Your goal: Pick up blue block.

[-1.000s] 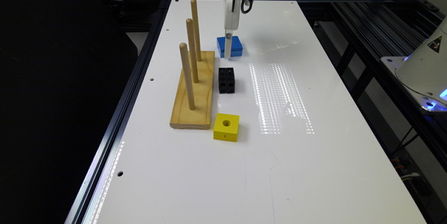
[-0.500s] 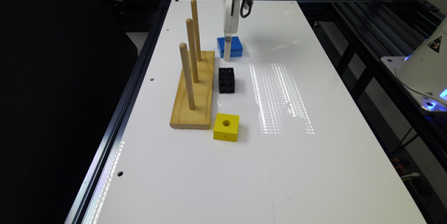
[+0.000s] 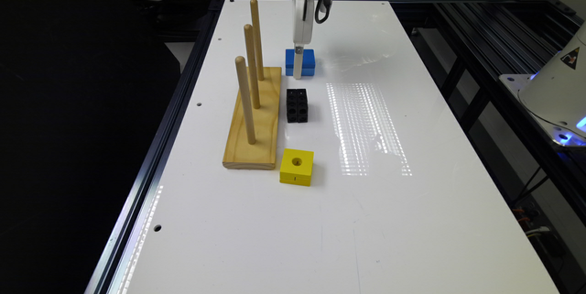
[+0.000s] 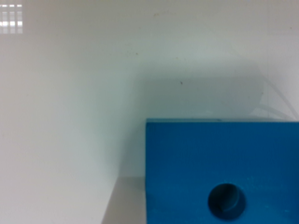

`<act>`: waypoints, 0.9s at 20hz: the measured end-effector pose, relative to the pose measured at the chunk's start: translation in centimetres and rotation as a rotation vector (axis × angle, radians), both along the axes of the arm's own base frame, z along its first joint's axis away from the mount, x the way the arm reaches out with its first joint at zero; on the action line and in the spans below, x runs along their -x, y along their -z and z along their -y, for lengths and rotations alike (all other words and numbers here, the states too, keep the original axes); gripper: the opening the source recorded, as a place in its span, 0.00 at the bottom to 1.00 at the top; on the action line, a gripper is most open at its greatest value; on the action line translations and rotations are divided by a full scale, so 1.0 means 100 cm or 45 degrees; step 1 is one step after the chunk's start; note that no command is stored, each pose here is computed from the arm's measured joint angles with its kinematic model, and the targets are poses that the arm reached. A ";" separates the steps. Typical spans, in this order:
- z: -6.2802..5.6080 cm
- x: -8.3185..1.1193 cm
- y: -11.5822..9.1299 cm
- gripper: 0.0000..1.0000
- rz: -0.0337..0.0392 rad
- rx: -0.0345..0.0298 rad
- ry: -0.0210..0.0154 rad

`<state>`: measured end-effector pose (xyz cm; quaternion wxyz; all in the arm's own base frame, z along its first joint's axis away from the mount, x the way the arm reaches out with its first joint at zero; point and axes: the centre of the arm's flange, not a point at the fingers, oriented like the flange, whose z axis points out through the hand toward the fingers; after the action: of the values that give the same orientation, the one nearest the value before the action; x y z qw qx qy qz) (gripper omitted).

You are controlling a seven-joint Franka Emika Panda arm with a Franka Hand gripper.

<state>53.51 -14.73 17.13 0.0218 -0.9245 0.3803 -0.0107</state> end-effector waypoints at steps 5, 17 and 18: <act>0.001 -0.0006 -0.008 0.00 0.0018 0.0027 0.0013; 0.002 -0.0011 -0.079 0.00 -0.0105 0.0188 -0.0041; 0.002 -0.0004 -0.084 0.00 -0.0125 0.0196 -0.0044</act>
<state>53.56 -14.93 25.53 0.0128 -0.9254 0.3787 -0.0091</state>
